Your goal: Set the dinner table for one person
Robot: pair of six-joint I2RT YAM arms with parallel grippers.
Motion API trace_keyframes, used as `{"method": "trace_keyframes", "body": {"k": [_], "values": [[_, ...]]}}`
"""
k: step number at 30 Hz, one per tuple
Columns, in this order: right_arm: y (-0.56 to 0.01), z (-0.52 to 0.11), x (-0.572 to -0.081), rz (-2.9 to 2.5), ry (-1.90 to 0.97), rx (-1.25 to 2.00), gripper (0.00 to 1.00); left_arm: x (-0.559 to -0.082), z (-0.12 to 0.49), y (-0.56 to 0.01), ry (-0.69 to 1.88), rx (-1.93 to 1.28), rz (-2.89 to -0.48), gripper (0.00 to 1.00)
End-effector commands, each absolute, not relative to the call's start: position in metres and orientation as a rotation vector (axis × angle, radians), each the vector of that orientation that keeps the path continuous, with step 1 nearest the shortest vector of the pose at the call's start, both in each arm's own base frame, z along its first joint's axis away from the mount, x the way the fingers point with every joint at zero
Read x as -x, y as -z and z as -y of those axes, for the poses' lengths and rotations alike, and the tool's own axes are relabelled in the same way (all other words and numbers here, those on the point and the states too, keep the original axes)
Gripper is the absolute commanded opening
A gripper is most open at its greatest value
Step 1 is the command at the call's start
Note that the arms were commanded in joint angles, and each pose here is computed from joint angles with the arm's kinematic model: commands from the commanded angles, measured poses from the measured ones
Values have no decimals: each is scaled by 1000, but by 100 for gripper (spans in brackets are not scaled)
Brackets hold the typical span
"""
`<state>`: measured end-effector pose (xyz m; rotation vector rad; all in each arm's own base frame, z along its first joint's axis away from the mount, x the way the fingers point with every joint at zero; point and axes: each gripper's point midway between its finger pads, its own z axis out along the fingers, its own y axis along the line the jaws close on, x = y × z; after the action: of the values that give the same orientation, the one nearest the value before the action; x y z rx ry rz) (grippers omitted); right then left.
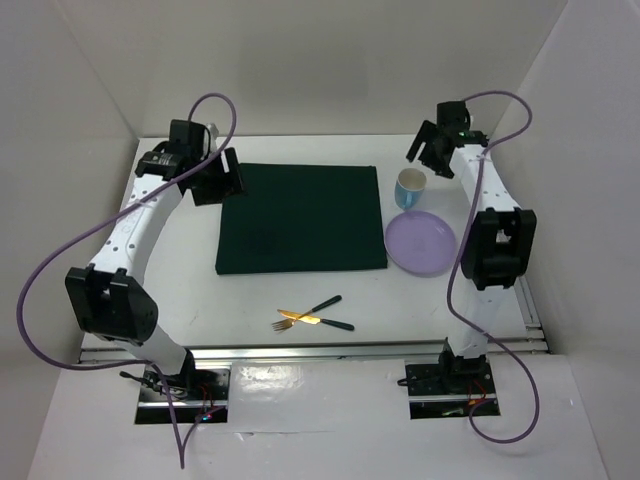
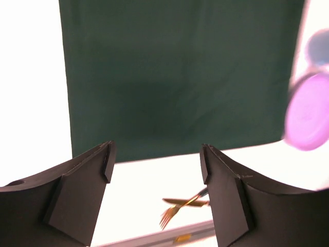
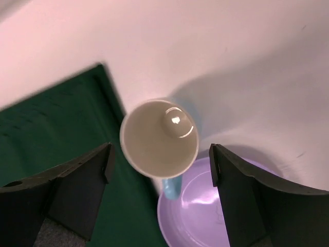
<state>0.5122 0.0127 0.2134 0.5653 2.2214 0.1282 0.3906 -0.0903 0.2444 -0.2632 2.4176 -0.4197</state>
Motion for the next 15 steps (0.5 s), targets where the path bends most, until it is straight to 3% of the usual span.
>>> {"method": "trace_keyframes", "body": {"k": [1, 8, 15], "values": [[-168, -21, -510, -2391, -131, -539, 86, -389, 94, -231, 423, 229, -2450, 84], [-139, -6, -516, -2392, -112, -602, 83, -380, 90, -223, 391, 233, -2483, 83], [-114, -2, -511, -2436, -97, -635, 68, -380, 89, -216, 383, 225, -2501, 83]]}}
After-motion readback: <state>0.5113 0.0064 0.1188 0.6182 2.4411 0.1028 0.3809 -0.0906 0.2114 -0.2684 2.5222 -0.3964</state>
